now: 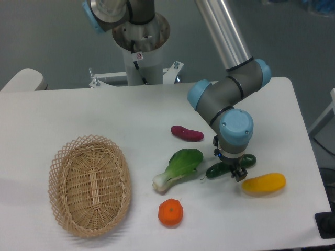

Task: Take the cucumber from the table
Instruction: 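Close the gripper fingers around the middle of the cucumber, then lift the grasped cucumber up off the table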

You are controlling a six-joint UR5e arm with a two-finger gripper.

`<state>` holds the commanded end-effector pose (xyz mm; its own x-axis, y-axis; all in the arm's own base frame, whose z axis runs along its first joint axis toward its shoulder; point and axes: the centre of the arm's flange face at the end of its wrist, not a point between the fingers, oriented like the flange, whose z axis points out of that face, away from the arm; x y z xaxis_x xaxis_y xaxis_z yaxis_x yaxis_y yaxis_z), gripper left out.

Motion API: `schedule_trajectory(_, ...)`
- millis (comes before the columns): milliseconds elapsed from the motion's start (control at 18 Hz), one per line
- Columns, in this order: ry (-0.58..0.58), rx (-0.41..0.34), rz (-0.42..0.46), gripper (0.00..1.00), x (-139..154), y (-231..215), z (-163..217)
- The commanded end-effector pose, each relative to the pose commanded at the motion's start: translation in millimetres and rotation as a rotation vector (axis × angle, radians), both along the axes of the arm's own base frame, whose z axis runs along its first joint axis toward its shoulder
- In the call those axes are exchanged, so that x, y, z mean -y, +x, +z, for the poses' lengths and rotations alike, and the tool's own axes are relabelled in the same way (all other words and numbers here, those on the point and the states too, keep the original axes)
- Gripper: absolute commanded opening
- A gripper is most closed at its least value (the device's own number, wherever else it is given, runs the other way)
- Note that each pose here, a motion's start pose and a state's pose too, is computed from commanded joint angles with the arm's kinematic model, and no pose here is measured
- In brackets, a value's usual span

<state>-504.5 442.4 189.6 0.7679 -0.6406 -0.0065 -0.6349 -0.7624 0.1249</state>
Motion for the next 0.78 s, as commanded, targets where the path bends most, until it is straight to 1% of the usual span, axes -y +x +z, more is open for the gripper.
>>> schedule_trajectory(167, 0.004, -0.01, 0.0, 0.15, -0.9, -3.8, 5.9)
schedule_trajectory(222, 0.006, -0.016, 0.0, 0.13, -1.4, -4.8, 8.4)
schedule_trajectory(389, 0.026, -0.044, -0.003, 0.1, -8.1, -13.5, 30.0)
schedule_trajectory(556, 0.04, -0.064, -0.018, 0.1, -15.8, -15.9, 51.0)
schedule_trajectory(667, 0.074, -0.056, -0.027, 0.1, -26.1, -18.3, 74.2)
schedule_trajectory(778, 0.138, -0.026, -0.031, 0.1, -35.0, -21.5, 98.7)
